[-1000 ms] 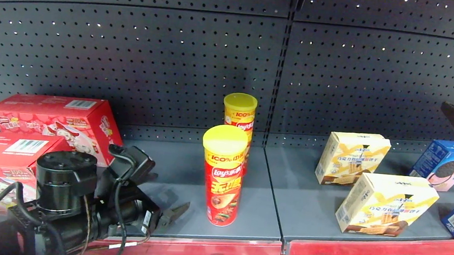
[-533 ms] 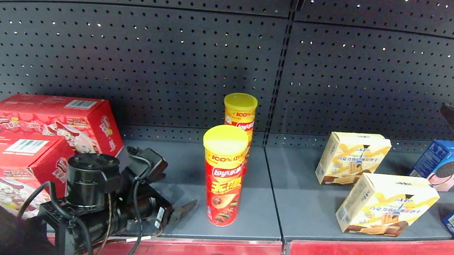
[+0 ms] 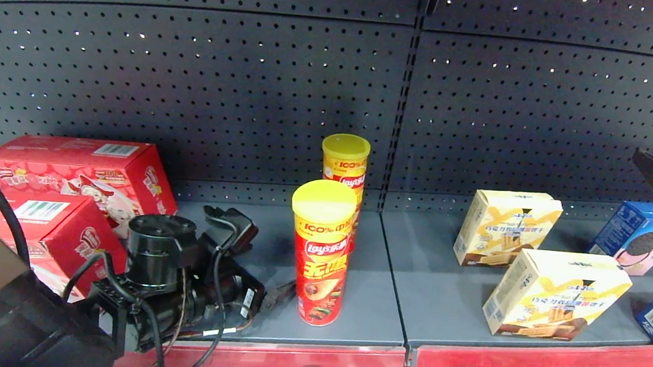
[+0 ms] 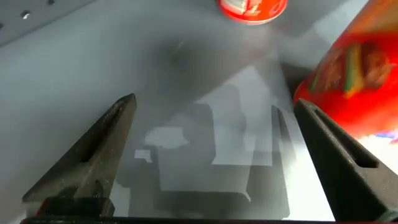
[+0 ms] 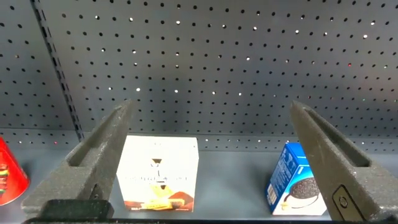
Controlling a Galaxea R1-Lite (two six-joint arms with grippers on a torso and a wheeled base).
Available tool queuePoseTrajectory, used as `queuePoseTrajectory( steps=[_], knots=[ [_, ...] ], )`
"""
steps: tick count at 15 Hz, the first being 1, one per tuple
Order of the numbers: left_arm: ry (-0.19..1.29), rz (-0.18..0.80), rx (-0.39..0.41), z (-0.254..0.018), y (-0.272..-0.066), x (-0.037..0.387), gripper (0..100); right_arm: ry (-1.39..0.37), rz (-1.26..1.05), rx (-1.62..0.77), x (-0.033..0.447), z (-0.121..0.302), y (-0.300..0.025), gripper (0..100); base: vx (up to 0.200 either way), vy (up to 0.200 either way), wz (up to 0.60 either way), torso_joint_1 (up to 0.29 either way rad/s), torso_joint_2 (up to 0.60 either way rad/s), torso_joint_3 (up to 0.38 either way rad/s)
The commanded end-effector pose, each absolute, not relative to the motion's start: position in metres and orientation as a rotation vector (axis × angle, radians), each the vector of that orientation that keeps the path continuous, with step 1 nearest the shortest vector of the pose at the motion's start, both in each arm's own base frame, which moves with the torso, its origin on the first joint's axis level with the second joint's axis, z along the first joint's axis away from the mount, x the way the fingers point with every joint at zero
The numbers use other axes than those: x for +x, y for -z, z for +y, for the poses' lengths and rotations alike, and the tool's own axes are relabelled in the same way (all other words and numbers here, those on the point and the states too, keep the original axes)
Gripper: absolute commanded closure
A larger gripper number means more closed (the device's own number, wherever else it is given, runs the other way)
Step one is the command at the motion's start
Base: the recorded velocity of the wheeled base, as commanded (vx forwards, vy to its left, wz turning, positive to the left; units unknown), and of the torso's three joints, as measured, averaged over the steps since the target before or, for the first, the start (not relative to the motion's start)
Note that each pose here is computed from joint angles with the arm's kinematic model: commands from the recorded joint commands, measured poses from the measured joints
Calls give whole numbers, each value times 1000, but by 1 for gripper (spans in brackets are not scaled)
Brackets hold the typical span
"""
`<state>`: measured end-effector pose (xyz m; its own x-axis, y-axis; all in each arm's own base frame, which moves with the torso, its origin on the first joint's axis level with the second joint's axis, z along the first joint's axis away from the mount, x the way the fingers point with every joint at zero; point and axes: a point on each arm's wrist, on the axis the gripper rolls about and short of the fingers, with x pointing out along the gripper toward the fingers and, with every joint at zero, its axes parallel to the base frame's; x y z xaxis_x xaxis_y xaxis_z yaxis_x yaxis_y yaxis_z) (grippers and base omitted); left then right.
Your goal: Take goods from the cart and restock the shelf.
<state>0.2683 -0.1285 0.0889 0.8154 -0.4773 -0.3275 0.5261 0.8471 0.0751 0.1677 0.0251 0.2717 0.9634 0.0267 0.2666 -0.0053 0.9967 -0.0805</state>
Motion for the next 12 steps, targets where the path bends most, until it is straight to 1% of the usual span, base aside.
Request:
queuePoseTrajectory(
  steps=[1, 7, 12],
  knots=[
    [551, 304, 167, -135, -87, 270, 0, -17, -267, -80, 169, 25, -271, 0, 0, 0, 0, 0, 0, 0],
    [571, 298, 169, -147, -87, 269, 0, -18, -265, -77, 169, 25, -271, 0, 0, 0, 0, 0, 0, 0],
    [579, 298, 169, -150, -87, 268, 0, -32, -265, -79, 169, 26, -270, 0, 0, 0, 0, 0, 0, 0]
  ],
)
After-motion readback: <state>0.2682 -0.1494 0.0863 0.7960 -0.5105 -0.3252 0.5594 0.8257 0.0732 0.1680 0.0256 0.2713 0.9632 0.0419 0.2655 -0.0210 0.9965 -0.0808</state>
